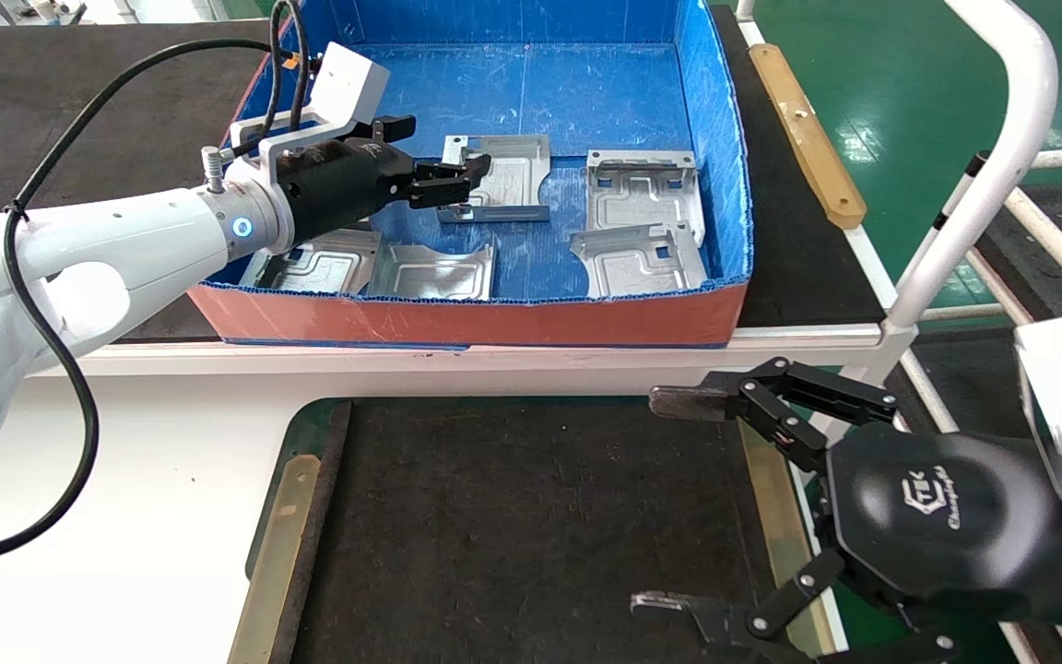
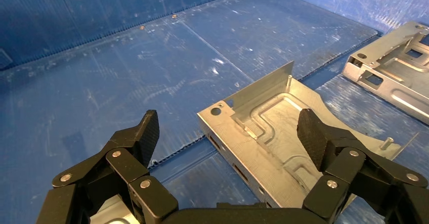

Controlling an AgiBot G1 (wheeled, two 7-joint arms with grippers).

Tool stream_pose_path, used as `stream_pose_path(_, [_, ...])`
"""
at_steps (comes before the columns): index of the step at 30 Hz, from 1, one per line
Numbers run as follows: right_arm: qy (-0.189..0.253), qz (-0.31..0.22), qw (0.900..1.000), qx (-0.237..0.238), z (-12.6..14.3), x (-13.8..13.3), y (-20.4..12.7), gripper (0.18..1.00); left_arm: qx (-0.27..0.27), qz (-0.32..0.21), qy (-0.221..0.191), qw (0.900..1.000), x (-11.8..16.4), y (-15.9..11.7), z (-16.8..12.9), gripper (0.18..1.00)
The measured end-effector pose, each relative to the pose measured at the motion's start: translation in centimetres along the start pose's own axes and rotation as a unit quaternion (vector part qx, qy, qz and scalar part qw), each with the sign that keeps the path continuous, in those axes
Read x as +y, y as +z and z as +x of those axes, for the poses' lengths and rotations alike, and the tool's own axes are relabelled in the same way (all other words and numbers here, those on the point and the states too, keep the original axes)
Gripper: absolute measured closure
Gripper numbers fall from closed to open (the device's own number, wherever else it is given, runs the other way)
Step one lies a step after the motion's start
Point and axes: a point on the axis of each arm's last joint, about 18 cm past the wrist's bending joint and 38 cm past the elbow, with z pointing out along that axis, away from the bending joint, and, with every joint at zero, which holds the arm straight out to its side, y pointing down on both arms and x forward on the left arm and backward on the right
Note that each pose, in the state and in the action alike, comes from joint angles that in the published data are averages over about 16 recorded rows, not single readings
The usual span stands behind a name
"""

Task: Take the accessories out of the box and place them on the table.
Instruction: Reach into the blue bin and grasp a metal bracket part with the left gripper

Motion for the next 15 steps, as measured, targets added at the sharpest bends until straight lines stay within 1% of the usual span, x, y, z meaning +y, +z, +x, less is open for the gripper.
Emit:
stream_pose_path(7, [0.0,0.0,1.0,0.0,0.0,0.0,0.0,0.178,0.0,0.0,0.0,1.0,0.02,-0.05,-0.03,0.201])
stream_pose_path(15, [0.0,0.0,1.0,0.0,0.0,0.0,0.0,0.178,-0.001,0.0,0.0,1.0,0.13,-0.11,-0.08,0.266])
